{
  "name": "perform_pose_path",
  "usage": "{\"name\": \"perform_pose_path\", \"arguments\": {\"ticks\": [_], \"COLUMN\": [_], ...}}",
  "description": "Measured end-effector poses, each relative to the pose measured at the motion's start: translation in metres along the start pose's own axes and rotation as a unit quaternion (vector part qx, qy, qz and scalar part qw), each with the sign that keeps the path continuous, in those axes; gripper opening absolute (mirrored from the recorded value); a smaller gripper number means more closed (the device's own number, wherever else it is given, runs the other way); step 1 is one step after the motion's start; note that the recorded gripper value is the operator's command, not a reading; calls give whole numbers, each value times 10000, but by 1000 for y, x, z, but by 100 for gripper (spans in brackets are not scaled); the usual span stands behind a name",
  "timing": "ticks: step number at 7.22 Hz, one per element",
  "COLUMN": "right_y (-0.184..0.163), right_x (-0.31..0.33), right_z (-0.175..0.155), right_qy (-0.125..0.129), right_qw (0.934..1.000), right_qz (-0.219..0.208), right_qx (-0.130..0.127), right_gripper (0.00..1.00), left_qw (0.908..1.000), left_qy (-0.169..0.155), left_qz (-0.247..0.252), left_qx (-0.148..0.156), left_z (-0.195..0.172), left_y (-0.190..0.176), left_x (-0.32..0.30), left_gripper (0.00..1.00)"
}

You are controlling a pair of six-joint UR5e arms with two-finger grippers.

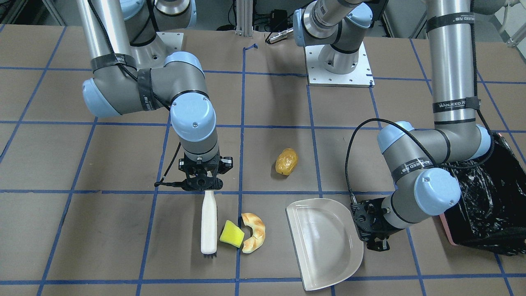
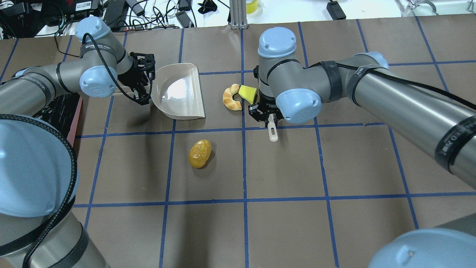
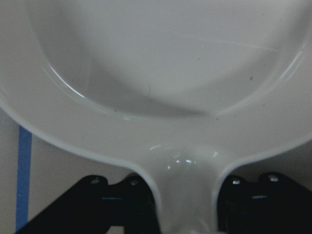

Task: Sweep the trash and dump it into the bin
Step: 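Sweep the bread roll and yellow sponge into the dustpan with the right-held brush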

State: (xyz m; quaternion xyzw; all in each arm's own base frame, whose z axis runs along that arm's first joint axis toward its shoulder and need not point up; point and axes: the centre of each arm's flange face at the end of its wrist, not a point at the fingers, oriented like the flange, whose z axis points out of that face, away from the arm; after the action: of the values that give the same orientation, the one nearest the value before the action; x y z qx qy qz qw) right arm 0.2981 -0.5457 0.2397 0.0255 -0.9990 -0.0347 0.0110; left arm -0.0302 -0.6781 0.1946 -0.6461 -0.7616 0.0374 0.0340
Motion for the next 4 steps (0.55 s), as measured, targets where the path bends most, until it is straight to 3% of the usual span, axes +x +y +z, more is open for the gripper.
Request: {"name": "perform_pose_path", "arguments": {"ticks": [4], "right_y": [-13], "right_x": [-67], "right_z": [23], "right_qy": [-131], "right_qw": [9993], "right_qz": [349], "right_qx": [-77], "right_gripper": [0], "left_qw": [10000], "left_qy": [-8], "left_qz": [14], "left_qx": [1], "left_z": [-1], "left_y": [0], "left_x": [0], "left_gripper": [0]}}
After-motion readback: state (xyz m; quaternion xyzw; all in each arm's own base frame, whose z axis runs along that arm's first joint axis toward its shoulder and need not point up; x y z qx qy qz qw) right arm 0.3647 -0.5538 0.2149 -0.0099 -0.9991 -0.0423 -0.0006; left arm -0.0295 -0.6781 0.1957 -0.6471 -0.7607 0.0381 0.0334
